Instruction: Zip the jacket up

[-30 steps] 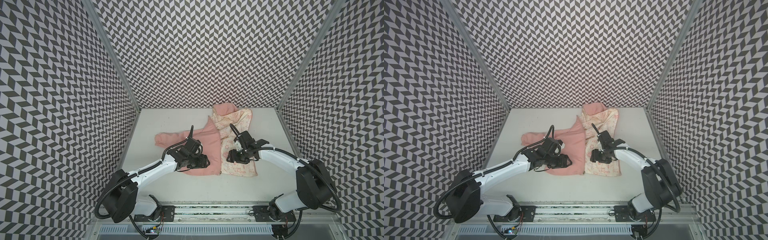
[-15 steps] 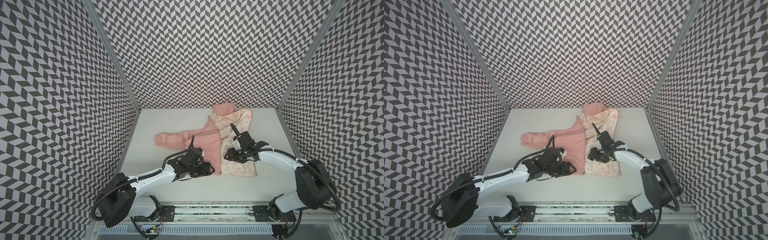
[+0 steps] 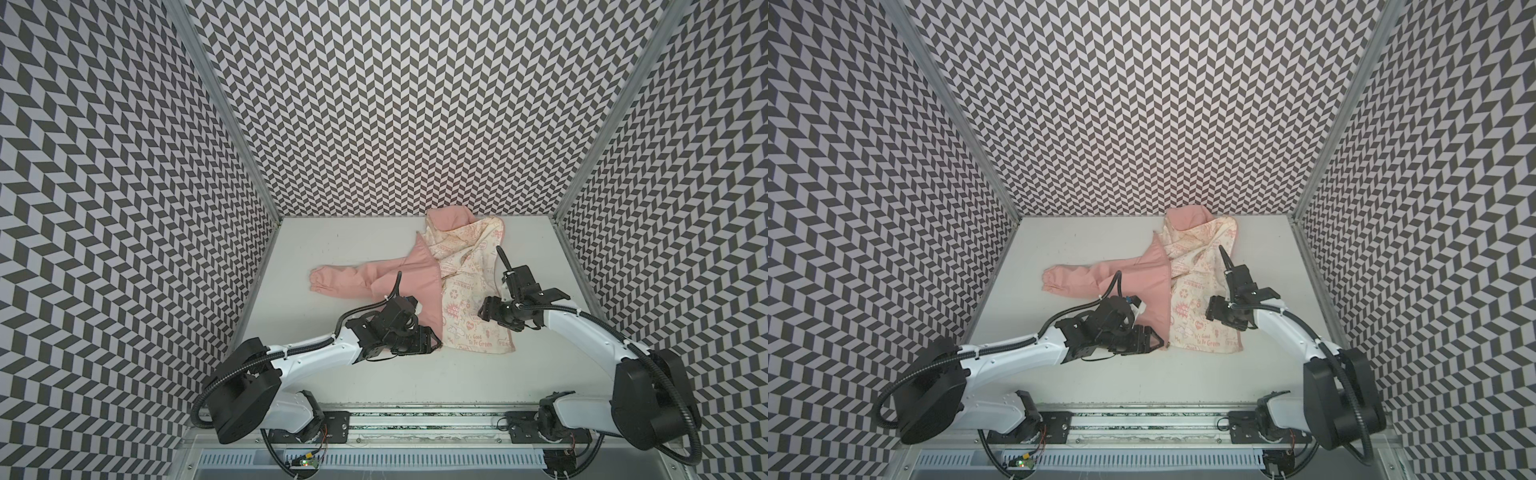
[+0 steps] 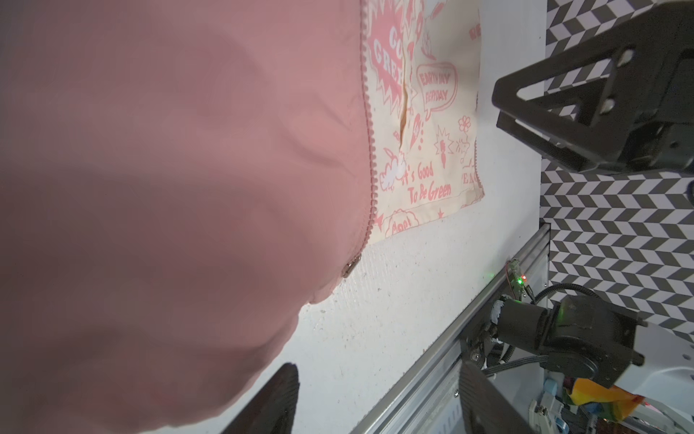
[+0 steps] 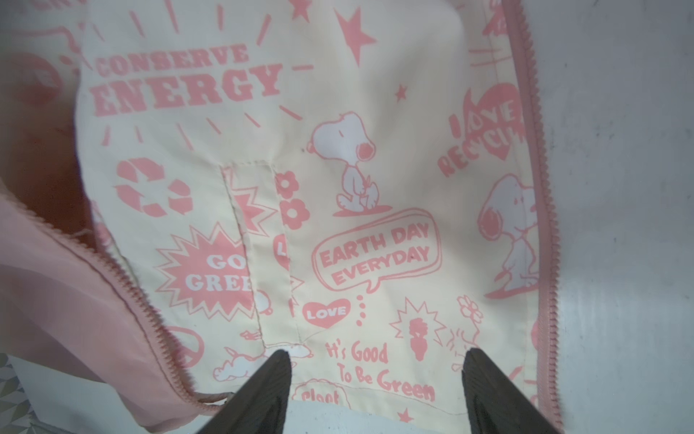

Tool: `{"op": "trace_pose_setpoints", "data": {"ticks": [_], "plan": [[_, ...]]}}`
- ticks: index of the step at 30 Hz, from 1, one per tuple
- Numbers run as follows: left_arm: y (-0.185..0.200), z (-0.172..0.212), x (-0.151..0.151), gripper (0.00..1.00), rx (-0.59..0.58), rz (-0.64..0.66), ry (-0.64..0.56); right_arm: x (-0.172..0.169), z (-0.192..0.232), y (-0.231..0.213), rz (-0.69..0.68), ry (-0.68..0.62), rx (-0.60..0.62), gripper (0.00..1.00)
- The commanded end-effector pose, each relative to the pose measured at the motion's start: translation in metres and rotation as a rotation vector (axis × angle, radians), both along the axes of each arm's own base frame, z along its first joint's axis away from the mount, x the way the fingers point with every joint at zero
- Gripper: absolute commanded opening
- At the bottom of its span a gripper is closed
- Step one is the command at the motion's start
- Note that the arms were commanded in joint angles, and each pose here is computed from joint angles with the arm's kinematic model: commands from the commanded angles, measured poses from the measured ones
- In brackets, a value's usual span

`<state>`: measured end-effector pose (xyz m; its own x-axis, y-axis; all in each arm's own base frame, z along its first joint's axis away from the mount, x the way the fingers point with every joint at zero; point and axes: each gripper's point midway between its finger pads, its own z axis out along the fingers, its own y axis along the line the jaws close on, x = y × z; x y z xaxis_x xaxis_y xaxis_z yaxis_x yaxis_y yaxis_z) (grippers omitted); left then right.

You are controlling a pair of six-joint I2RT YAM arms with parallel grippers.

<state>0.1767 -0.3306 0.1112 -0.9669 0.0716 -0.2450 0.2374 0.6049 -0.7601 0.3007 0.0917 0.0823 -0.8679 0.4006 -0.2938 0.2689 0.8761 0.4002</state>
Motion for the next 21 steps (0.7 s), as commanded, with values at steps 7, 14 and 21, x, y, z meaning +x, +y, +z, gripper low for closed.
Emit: {"op": "trace_pose_setpoints", "data": {"ticks": [7,14,21], "plan": [[-0.026,-0.009,-0.027,0.73,-0.08,-0.03,0.097,0.0,0.002,-0.024,-0.055,-0.011,0.001,0.72],[-0.018,-0.038,-0.012,0.72,-0.013,0.031,0.12,-0.005,-0.007,-0.01,-0.047,0.0,0.09,0.76],[0.003,-0.059,0.01,0.72,0.068,0.122,0.093,-0.002,0.01,0.013,-0.014,-0.059,0.189,0.78]]}}
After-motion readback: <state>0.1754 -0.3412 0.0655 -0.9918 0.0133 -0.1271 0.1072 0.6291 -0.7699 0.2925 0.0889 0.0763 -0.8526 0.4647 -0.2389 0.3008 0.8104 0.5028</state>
